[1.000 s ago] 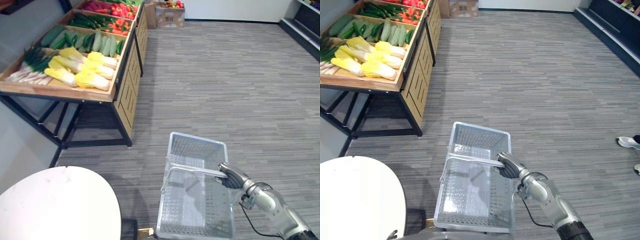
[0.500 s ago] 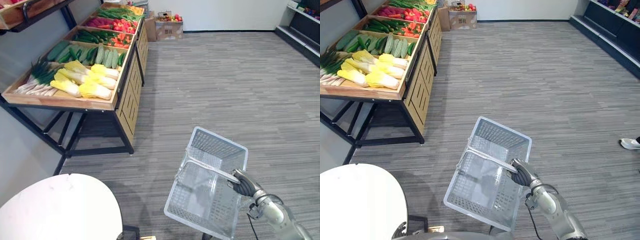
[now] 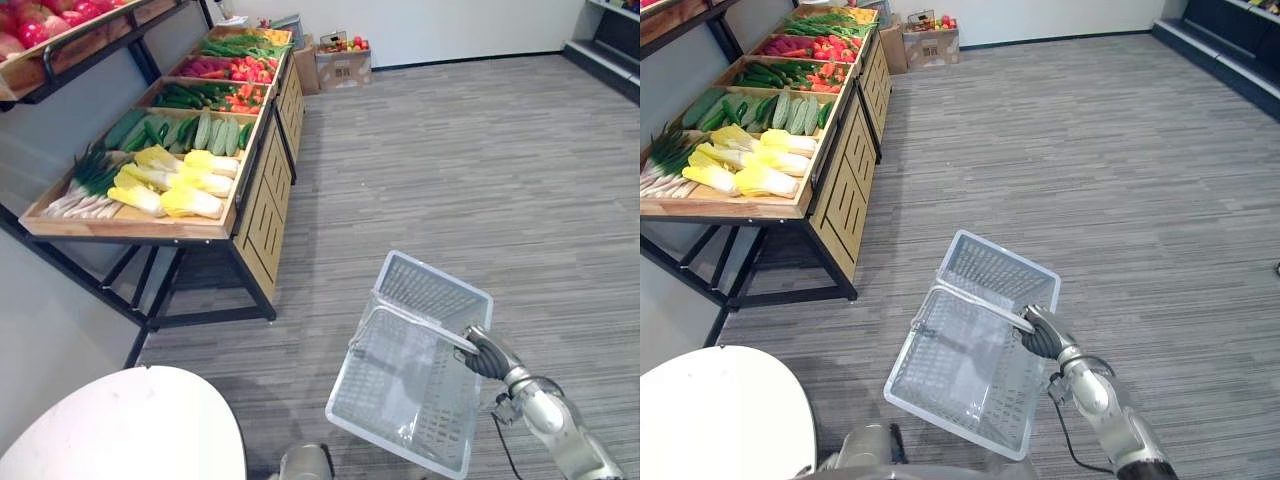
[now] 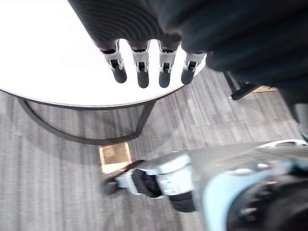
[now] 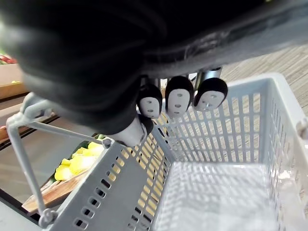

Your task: Pick vegetable in the basket

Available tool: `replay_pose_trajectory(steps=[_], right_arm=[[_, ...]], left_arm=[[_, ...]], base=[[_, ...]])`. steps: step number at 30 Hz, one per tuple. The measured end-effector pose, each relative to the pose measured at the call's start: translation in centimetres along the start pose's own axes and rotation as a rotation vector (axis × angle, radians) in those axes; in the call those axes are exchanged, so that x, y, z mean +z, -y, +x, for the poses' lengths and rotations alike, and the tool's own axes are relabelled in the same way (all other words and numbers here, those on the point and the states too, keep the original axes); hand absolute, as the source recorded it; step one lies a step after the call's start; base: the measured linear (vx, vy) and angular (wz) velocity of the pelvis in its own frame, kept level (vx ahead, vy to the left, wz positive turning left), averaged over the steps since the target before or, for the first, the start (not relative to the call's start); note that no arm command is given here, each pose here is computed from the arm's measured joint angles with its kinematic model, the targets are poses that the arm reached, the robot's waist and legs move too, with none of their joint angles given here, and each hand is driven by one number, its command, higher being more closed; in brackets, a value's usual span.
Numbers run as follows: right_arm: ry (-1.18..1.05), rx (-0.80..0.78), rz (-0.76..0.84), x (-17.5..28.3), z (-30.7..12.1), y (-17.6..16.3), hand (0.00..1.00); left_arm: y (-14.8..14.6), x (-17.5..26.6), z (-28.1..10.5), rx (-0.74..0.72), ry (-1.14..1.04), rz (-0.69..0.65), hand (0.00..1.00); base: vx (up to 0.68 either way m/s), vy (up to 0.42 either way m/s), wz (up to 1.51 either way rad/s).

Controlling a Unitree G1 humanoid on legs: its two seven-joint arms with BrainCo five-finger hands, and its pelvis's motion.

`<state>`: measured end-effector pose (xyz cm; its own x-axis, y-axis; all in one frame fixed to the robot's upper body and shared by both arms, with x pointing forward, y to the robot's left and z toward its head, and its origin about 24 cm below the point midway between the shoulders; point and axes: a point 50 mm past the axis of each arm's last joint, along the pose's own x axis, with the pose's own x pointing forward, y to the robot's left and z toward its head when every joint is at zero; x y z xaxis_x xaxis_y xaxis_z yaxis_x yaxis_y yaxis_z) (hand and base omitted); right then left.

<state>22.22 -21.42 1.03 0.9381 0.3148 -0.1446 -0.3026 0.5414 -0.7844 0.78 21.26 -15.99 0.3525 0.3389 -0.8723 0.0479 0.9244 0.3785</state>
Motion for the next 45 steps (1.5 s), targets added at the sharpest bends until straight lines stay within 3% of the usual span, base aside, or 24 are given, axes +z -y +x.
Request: replay_pose_trajectory(steps=[5,11,15,18,23,27,30,31,36,38,40,45], right_arm=[[-0.045,0.003,0.01,-1.1,0.3,-0.4,1.0],[-0.042,0.022,0.04,-0.9,0.0,-1.6,1.0],[-0.021,0.013,0.072,0.0,0.0,-2.3,1.0],[0.017,0.004,0.086,0.9,0.3,-2.5,1.0],[0.023,-0.003,0.101,1.2,0.1,-3.1,1.0],[-0.015,0.01,0.115,0.6,-0.8,-4.0,1.0],[-0.045,-0.019,0.153,0.4,-1.1,-4.8,1.0],[-0.071,-0.024,0.132,-0.3,-0.4,-4.2,1.0],[-0.118,-0.042,0.128,-1.0,-0.2,-3.7,1.0],[-0.101,-0.019,0.12,-0.8,0.0,-3.4,1.0],[-0.059,0.029,0.096,-0.2,0.2,-3.2,1.0],[-0.088,0.074,0.081,-1.0,-0.7,-3.1,1.0]], left_arm=[[0.9,-3.0,-1.3,-0.057,-0.07,0.088,0.0],[0.5,-0.6,-0.2,-0.068,0.005,0.099,0.0],[-1.6,-0.1,0.4,-0.033,0.009,0.127,0.0],[-3.0,1.7,1.0,0.009,0.065,0.111,0.0],[-2.8,4.1,1.4,0.049,0.117,0.014,0.0],[-4.0,10.4,1.7,0.112,0.338,-0.097,0.0],[-6.2,11.7,1.5,0.16,0.433,-0.113,0.0],[-5.0,12.1,1.7,0.128,0.422,-0.158,0.0],[-3.4,11.1,1.9,0.1,0.364,-0.189,0.0],[-3.3,9.0,2.1,0.123,0.265,-0.228,0.0],[-3.0,4.1,1.9,0.149,0.072,-0.251,0.0],[-1.6,2.1,1.2,0.145,0.005,-0.272,0.0]], base=[[0.33,0.222,-0.32],[0.44,0.264,-0.05],[0.36,0.158,-0.11],[0.39,0.058,0.02],[0.35,-0.063,0.04],[0.38,-0.283,0.48],[0.36,-0.429,0.38],[0.24,-0.331,0.02],[0.14,-0.248,0.07],[0.16,-0.165,-0.19],[0.28,-0.197,-0.29],[0.3,-0.167,0.33]])
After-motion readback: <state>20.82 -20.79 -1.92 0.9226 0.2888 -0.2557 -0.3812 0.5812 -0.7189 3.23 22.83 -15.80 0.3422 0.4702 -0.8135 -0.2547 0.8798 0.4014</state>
